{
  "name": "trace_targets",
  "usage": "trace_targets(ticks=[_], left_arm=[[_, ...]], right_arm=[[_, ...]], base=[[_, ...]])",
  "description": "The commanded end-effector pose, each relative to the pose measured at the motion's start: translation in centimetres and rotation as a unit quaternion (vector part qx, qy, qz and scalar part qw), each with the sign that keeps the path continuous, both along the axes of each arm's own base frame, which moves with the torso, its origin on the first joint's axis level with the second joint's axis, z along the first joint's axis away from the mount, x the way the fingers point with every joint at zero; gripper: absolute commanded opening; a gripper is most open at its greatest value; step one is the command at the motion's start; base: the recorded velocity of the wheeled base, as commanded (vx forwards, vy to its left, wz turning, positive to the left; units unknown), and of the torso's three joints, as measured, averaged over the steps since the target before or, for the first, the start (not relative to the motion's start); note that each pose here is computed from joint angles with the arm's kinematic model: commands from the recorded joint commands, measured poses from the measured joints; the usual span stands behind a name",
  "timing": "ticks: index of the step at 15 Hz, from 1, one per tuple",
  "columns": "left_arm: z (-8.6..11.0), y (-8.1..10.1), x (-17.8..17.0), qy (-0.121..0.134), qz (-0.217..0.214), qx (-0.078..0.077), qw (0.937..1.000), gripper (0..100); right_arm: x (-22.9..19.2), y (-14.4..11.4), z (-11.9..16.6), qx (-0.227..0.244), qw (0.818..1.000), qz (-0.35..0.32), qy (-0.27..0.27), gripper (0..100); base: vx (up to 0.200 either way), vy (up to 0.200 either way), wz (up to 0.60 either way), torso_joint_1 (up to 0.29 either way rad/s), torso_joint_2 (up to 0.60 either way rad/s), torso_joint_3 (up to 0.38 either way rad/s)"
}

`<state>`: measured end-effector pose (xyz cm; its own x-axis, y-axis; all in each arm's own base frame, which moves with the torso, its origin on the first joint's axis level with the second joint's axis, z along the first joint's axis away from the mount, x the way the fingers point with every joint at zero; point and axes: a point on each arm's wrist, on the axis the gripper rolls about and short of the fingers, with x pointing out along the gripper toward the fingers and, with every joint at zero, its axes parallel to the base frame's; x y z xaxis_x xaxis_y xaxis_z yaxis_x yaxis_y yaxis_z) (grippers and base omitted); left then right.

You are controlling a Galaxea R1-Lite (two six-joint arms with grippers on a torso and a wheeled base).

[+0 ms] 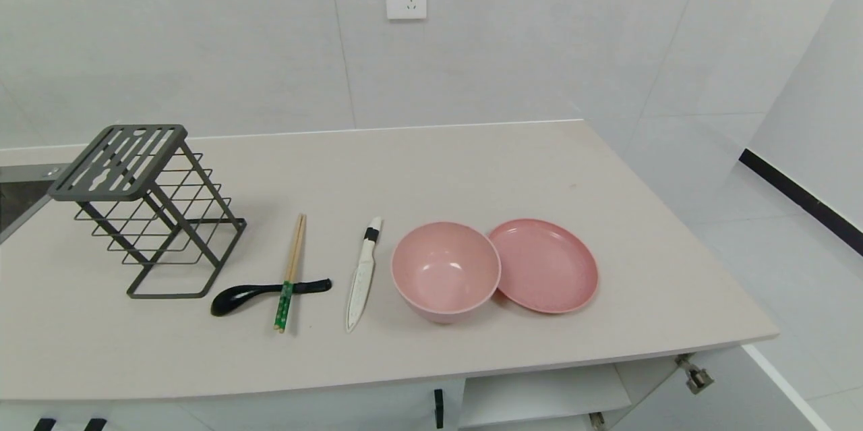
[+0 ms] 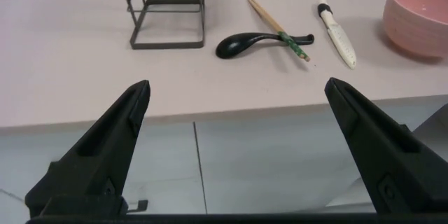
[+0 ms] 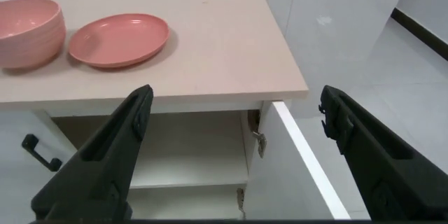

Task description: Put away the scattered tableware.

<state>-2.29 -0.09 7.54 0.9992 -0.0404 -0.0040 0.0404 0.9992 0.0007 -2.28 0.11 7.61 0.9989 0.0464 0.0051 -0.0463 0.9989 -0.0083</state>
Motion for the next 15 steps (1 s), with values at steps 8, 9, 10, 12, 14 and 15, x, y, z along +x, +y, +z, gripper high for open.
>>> trace_targets(ticks=[8,9,10,12,14,15], left_arm=[[0.0,0.0,0.0,0.001,0.006,0.000,1.0000,100],[0.0,0.0,0.0,0.001,0.006,0.000,1.0000,100],[0.0,0.0,0.0,0.001,0.006,0.000,1.0000,100],[0.0,0.0,0.0,0.000,0.006,-0.001,1.0000,100],[0.0,0.0,0.0,0.001,0.006,-0.002,1.0000,100],[0.0,0.0,0.0,0.001,0.006,-0.001,1.0000,100]], right_arm=[[-0.3,0.0,2.2,-0.001,0.994,0.001,-0.110,100],[-0.4,0.0,2.6,0.003,0.992,0.011,-0.127,100],[-0.4,0.1,2.6,0.002,0.991,0.033,-0.128,100],[-0.6,0.4,3.9,0.005,0.987,0.105,-0.124,100],[-0.1,0.6,6.7,0.002,0.985,0.150,-0.090,100],[0.5,0.7,7.7,0.003,0.983,0.171,-0.072,100]], base=[[0.000,0.000,0.00,0.000,0.00,0.000],[0.000,0.000,0.00,0.000,0.00,0.000],[0.000,0.000,0.00,0.000,0.00,0.000],[0.000,0.000,0.00,0.000,0.00,0.000],[0.000,0.000,0.00,0.000,0.00,0.000],[0.000,0.000,0.00,0.000,0.00,0.000]])
